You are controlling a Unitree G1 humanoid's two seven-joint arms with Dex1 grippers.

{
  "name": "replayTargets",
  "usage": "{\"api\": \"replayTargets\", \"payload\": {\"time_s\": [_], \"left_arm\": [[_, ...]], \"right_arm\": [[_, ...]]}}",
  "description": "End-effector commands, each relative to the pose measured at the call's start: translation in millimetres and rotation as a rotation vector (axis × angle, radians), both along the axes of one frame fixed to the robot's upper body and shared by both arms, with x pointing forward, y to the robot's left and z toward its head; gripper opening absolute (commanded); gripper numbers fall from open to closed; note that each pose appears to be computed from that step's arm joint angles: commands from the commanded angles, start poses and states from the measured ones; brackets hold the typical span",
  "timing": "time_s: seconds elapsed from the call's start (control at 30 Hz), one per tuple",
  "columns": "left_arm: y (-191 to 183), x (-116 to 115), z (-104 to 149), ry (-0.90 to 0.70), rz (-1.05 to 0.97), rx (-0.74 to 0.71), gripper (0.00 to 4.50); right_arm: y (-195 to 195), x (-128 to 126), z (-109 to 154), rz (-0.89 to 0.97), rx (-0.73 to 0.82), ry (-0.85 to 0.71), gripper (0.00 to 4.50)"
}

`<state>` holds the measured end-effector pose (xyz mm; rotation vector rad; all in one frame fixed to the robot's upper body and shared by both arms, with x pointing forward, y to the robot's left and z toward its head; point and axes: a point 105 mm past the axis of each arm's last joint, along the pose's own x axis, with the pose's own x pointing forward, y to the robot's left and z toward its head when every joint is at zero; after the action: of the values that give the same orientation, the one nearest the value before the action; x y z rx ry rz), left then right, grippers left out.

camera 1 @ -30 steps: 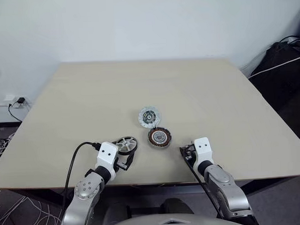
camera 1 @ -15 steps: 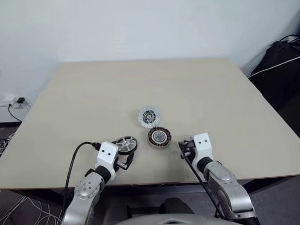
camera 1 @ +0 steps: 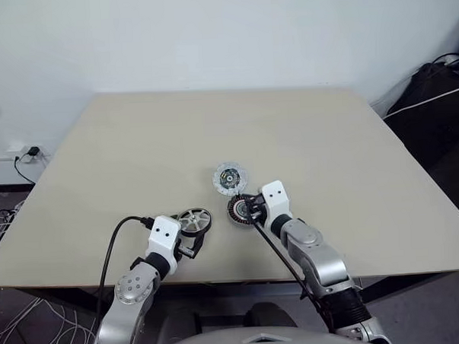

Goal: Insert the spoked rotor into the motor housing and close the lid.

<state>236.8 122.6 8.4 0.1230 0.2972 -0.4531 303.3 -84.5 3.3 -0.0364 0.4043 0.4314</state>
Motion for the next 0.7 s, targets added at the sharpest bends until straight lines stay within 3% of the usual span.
{"api": "replayTargets", "payload": {"time_s": [0.03,0.63,0.7], "left_arm": [[-1.0,3.9,11.4,-0.05,0.005,-0.006,4.5],[-3.8,5.5,13.4,-0.053,0.004,-0.012,4.5],[-3.6,5.7,13.6,-0.054,0.005,-0.012,4.5]], "right_arm": [[6.0,5.3,7.6,0.018,0.018,-0.035,0.72],[19.6,-0.8,0.8,0.075,0.026,-0.008,0.72],[18.0,0.4,1.3,0.068,0.025,-0.011,1.42]]}}
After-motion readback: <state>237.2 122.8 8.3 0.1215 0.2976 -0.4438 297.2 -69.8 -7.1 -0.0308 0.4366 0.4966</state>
